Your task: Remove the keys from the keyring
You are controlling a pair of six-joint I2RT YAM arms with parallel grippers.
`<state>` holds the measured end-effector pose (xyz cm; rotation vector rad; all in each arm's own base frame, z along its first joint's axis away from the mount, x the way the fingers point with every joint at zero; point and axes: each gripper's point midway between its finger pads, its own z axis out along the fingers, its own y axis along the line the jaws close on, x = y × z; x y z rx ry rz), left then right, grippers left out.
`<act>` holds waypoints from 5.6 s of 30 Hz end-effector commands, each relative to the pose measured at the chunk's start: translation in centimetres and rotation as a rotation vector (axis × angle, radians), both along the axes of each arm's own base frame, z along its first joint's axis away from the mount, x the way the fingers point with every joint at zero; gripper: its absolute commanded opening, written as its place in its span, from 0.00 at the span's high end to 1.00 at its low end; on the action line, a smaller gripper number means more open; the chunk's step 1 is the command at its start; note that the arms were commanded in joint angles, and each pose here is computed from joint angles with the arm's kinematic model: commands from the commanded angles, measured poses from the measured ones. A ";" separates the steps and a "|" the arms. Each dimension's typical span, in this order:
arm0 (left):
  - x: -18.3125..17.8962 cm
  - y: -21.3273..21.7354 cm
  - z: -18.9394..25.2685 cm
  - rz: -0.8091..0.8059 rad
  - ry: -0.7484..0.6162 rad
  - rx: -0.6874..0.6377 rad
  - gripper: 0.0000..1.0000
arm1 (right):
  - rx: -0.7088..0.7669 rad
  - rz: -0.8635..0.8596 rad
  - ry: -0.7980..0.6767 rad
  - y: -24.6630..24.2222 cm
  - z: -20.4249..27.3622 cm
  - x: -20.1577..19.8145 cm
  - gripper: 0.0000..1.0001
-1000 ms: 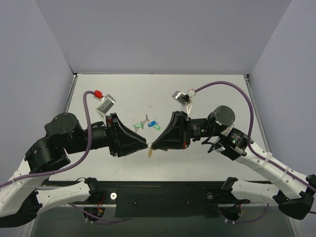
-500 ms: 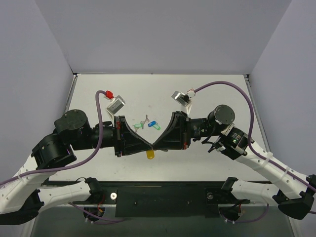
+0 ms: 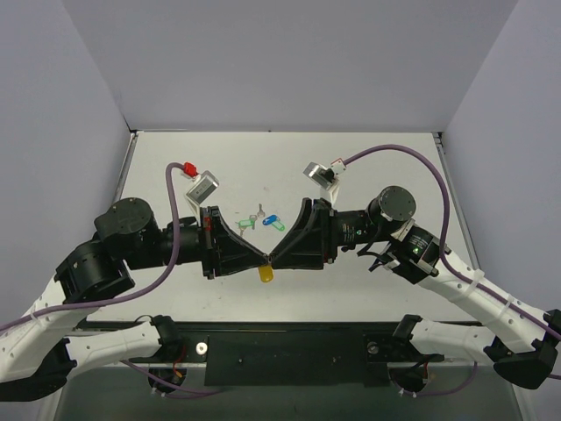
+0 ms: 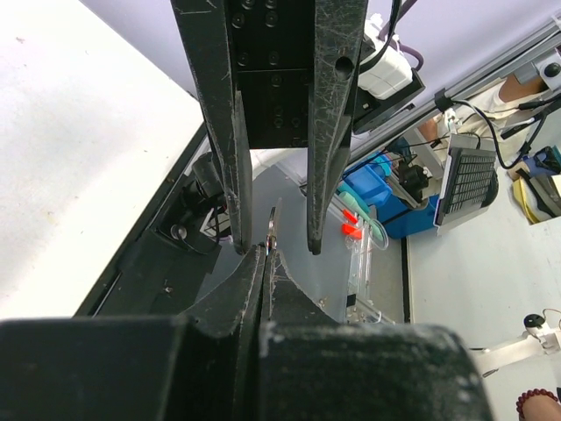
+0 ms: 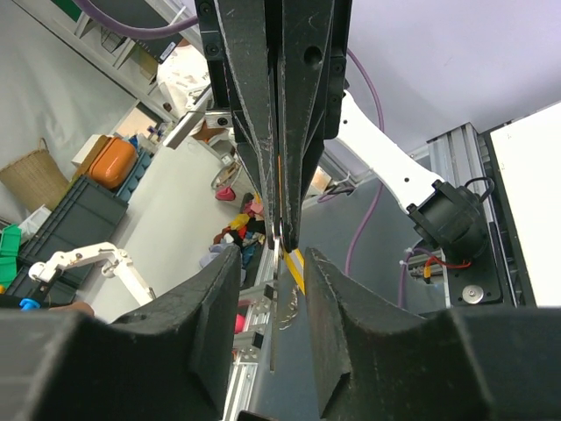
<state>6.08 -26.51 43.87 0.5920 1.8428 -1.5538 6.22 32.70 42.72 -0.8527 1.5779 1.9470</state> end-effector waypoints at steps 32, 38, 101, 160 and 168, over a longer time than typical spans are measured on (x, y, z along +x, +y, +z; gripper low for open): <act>0.2 0.4 2.2 0.032 -0.036 -0.094 1.00 | 0.081 -0.011 -0.047 0.1 2.8 0.0 1.00; 0.3 0.5 2.4 0.038 -0.039 -0.095 1.00 | 0.077 -0.012 -0.047 0.0 2.5 0.0 0.78; 4.5 2.0 3.0 0.315 0.007 -0.253 1.00 | 0.143 -0.143 0.008 0.9 3.1 2.5 1.00; 2.5 4.7 1.9 0.264 -0.105 -0.017 0.46 | 0.056 -0.074 0.019 1.8 1.7 1.6 1.00; 1.6 3.1 1.9 0.160 -0.121 0.009 0.56 | 0.054 -0.013 0.001 1.2 2.2 0.3 1.00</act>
